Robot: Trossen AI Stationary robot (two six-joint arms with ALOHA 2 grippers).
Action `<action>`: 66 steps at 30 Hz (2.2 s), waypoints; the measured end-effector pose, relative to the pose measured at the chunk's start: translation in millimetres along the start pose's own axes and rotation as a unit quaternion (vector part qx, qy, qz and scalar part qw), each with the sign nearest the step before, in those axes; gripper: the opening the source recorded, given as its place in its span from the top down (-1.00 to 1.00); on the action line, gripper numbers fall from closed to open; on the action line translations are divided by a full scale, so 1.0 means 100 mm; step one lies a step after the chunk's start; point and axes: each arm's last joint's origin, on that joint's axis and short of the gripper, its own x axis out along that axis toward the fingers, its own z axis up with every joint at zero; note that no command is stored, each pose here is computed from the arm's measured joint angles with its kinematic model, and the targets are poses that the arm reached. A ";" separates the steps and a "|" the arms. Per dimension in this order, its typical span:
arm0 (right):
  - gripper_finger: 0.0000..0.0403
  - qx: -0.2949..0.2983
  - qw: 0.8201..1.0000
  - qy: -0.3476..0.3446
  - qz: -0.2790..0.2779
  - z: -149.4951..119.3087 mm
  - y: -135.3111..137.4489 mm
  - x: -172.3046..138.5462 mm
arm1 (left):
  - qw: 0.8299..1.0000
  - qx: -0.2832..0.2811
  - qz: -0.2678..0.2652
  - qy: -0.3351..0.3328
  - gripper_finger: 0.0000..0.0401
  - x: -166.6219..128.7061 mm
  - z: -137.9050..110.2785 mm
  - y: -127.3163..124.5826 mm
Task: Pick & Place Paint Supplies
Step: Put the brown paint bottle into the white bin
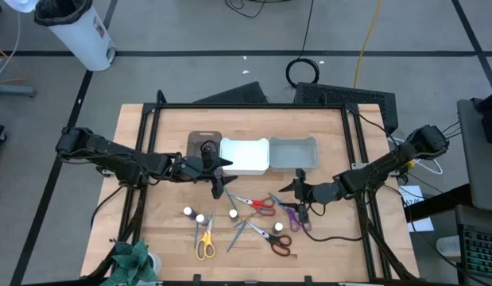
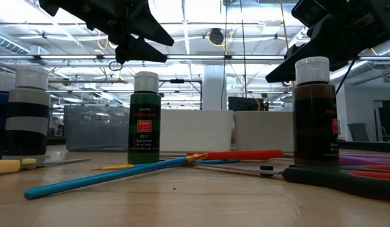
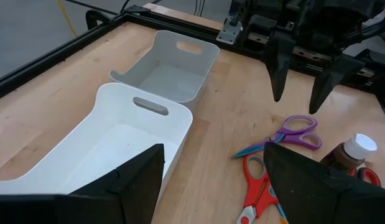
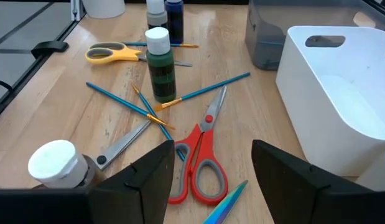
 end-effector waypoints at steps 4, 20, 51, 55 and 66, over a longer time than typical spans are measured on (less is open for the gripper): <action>-0.02 -0.033 0.999 0.013 0.019 -0.02 0.01 0.00 | 1.000 0.001 0.001 0.003 -0.41 0.00 -0.01 0.00; -0.25 -0.028 0.992 0.003 0.122 -0.34 0.17 -0.05 | 1.000 0.000 0.001 0.001 -0.41 0.00 0.00 0.00; -0.35 -0.027 0.984 -0.006 0.177 -0.76 0.26 0.61 | 1.000 -0.012 0.000 -0.001 -0.41 0.00 0.00 -0.01; -0.21 -0.035 0.987 -0.011 0.158 -0.76 0.26 0.61 | 1.000 -0.011 -0.002 -0.001 -0.41 -0.01 -0.01 -0.02; 0.27 -0.045 0.985 -0.012 0.166 -0.77 0.30 0.59 | 1.000 -0.010 -0.007 0.000 -0.41 -0.02 -0.02 -0.05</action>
